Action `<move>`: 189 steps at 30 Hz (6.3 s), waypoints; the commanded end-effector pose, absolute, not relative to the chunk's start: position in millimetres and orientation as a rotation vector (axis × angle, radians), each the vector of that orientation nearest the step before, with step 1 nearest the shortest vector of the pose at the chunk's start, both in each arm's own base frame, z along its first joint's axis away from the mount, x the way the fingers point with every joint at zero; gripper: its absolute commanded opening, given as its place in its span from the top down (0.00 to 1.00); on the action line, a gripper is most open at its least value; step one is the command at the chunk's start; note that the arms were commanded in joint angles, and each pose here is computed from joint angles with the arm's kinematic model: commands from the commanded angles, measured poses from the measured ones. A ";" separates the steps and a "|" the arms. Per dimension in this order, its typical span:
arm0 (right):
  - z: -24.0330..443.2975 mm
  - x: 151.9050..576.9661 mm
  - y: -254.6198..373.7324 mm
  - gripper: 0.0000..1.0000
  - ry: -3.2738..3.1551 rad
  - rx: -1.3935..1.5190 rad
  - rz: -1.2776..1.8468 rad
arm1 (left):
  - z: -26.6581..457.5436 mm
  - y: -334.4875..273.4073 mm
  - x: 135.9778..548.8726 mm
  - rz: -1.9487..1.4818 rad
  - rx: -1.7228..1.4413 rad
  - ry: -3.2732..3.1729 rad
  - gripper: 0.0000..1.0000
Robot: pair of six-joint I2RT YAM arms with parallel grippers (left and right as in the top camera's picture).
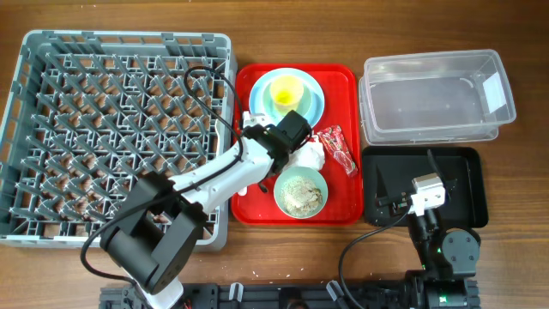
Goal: Sort waste into correct bins and load items into the dishwasher rack
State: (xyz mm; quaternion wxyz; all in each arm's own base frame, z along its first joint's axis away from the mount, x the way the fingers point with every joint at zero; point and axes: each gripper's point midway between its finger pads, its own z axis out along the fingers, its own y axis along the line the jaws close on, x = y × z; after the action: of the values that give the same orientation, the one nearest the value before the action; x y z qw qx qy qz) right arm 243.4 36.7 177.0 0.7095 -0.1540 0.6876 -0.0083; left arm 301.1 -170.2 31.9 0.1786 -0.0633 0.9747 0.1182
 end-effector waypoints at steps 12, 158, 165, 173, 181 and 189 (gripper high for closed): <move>178.8 242.8 37.8 0.00 1.515 -0.352 -0.017 | 7.7 -154.0 303.3 0.411 -0.058 2.698 0.82; 193.8 236.1 53.1 0.00 1.554 -0.174 0.312 | 298.8 -104.5 305.9 -0.354 -0.185 2.260 0.00; 325.3 227.5 55.9 0.00 1.905 -0.109 0.391 | 298.8 -104.5 305.9 -0.354 -0.185 2.260 0.00; 287.7 237.5 96.3 0.28 2.526 0.063 0.820 | 298.8 -104.5 305.9 -0.354 -0.185 2.260 0.00; 161.9 203.8 122.0 0.57 2.849 -0.011 0.417 | 298.8 -104.5 305.9 -0.354 -0.185 2.260 0.00; 121.3 206.3 156.5 0.57 2.776 -0.141 0.379 | 298.8 -104.5 305.9 -0.354 -0.185 2.260 0.00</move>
State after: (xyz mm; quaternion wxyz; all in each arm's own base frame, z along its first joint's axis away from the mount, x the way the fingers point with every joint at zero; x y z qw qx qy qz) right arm 203.8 157.4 127.7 0.1580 -0.0567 0.9742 0.1506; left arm 305.7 -104.5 294.7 0.4075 -0.0703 0.9005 -0.1344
